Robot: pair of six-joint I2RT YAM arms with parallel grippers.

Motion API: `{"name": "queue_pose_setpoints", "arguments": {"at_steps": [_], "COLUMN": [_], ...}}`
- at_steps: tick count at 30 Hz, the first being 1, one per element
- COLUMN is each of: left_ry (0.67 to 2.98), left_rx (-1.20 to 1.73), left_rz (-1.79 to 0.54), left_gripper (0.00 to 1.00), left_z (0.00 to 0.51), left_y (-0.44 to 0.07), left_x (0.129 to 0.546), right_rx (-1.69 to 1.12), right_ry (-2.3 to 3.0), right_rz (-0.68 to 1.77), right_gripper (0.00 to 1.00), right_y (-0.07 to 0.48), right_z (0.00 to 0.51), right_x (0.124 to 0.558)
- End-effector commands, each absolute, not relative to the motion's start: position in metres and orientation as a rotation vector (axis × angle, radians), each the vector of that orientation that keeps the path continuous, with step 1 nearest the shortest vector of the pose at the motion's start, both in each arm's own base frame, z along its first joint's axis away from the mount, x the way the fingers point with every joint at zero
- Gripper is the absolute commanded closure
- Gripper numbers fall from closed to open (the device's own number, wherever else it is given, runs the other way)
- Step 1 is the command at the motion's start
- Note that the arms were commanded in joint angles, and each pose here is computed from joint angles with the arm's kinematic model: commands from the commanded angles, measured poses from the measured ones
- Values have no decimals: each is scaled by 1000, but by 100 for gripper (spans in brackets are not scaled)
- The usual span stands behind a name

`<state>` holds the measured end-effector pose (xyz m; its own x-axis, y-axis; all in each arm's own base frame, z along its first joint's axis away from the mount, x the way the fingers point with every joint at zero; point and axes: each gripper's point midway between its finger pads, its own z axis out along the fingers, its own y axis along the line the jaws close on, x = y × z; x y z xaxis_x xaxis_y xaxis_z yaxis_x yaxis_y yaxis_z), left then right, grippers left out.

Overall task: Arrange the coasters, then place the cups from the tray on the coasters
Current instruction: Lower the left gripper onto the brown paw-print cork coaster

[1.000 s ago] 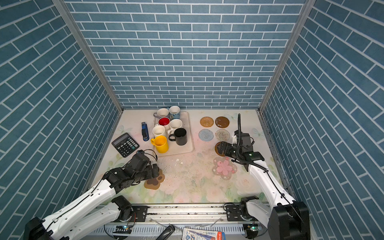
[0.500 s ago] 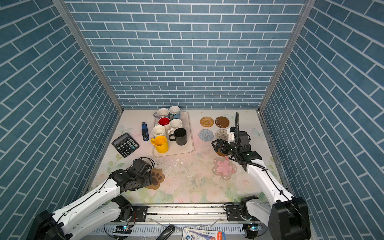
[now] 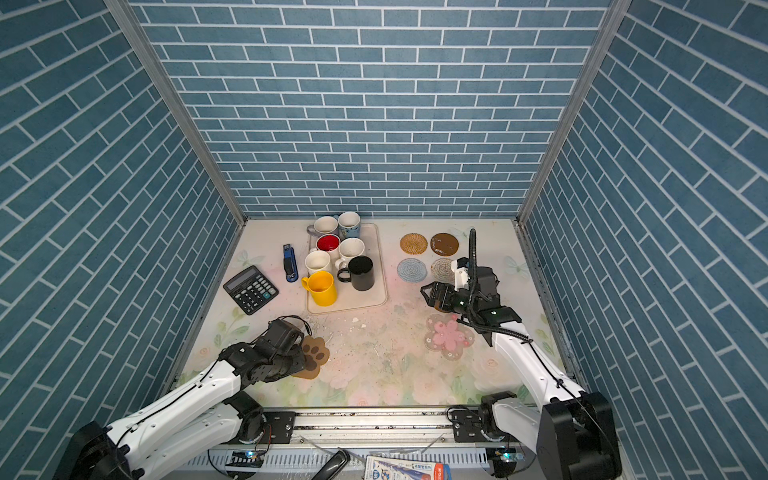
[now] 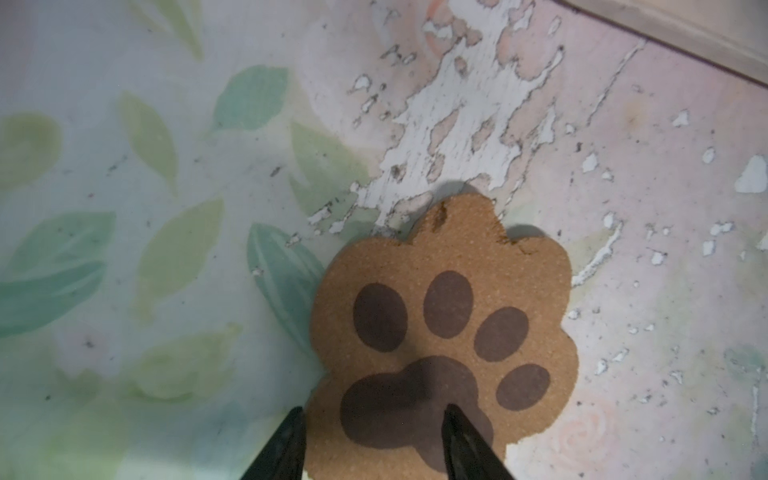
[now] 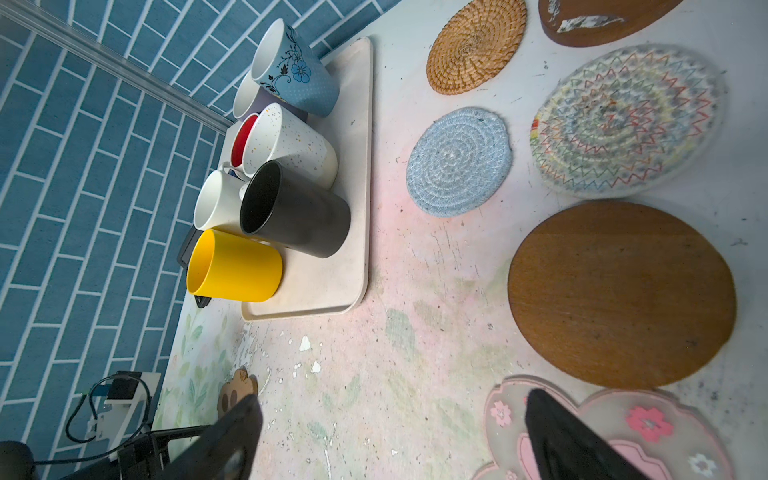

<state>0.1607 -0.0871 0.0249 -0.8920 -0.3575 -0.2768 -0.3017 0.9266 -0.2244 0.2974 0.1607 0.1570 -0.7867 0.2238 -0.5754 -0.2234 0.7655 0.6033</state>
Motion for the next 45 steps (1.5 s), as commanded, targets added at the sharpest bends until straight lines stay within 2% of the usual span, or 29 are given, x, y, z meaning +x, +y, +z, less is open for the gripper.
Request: {"name": "queue_pose_setpoints", "arguments": {"at_steps": [1, 12, 19, 28, 37, 45], "left_ry": [2796, 2810, 2819, 2816, 2810, 2808], "left_rx": [-512, -493, -464, -440, -432, -404], "left_rz": [-266, -303, -80, -30, -248, -330], "left_gripper": [47, 47, 47, 47, 50, 51], "left_z": [16, 14, 22, 27, 21, 19], "left_y": [-89, -102, -76, -71, -100, -125], "left_x": [158, 165, 163, 165, 173, 179], "right_rx": [-1, -2, -2, 0, -1, -7], "right_ry": [2291, 2280, 2283, 2289, 2293, 2284], "right_rz": [938, 934, 928, 939, 944, 944], "right_gripper": [1, 1, 1, 1, 1, 1], "right_y": [165, 164, 163, 165, 165, 165], "right_z": [158, 160, 159, 157, 156, 160], "right_x": [294, 293, 293, 294, 293, 291]}}
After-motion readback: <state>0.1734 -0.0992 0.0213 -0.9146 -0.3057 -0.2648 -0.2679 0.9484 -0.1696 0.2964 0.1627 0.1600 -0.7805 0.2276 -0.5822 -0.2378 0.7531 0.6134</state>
